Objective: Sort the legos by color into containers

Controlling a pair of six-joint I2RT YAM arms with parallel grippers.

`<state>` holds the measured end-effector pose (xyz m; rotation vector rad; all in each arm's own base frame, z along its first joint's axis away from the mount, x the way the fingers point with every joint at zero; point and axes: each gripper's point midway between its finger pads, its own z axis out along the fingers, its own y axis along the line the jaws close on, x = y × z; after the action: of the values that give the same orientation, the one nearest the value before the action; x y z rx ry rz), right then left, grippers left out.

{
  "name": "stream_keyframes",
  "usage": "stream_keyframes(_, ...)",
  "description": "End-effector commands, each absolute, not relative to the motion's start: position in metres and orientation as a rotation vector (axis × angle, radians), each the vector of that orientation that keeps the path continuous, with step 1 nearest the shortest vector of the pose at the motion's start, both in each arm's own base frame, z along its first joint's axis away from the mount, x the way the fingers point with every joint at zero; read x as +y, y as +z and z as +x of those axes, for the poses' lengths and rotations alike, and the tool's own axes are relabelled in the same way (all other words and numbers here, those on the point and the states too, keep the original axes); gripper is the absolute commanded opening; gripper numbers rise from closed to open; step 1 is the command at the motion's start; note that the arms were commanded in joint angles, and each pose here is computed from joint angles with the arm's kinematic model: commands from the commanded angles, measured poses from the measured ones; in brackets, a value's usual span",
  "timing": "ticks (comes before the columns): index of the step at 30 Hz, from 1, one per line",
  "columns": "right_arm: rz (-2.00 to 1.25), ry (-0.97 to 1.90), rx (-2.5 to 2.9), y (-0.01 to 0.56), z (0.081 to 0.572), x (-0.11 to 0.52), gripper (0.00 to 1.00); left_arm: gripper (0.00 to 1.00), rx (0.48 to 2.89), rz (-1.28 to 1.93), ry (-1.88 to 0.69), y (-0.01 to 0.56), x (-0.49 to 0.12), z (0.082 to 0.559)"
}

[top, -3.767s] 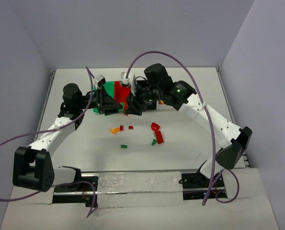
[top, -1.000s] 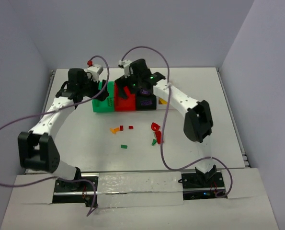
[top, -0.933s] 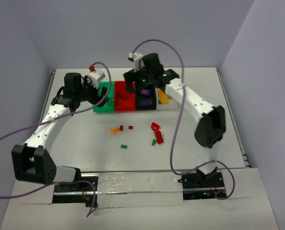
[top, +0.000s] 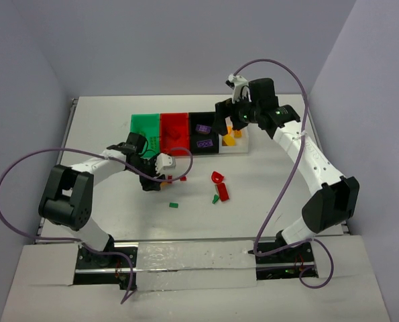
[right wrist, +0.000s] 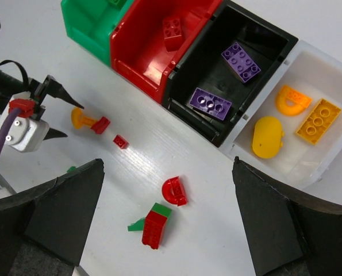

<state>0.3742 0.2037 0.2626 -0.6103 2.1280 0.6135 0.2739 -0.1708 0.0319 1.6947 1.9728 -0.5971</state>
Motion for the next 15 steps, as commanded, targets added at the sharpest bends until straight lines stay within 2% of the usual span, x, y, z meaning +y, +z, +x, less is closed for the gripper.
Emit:
stream_keyframes(1, -0.681, 0.646, 2.084, 0.271, 0.365, 0.207, 1.00, 0.67, 1.859, 1.771, -0.593, 0.038, -0.174, 0.281)
stream_keyframes(11, -0.898, 0.704, 2.101, 0.236, 0.341, 0.233, 1.00, 0.47, 1.806, 1.804, -0.517, 0.028, -0.158, 0.276)
stream_keyframes(15, -0.933, 0.715, 2.118, 0.226, 0.338, 0.243, 1.00, 0.42, 1.755, 1.814, -0.500, 0.032, -0.157, 0.273)
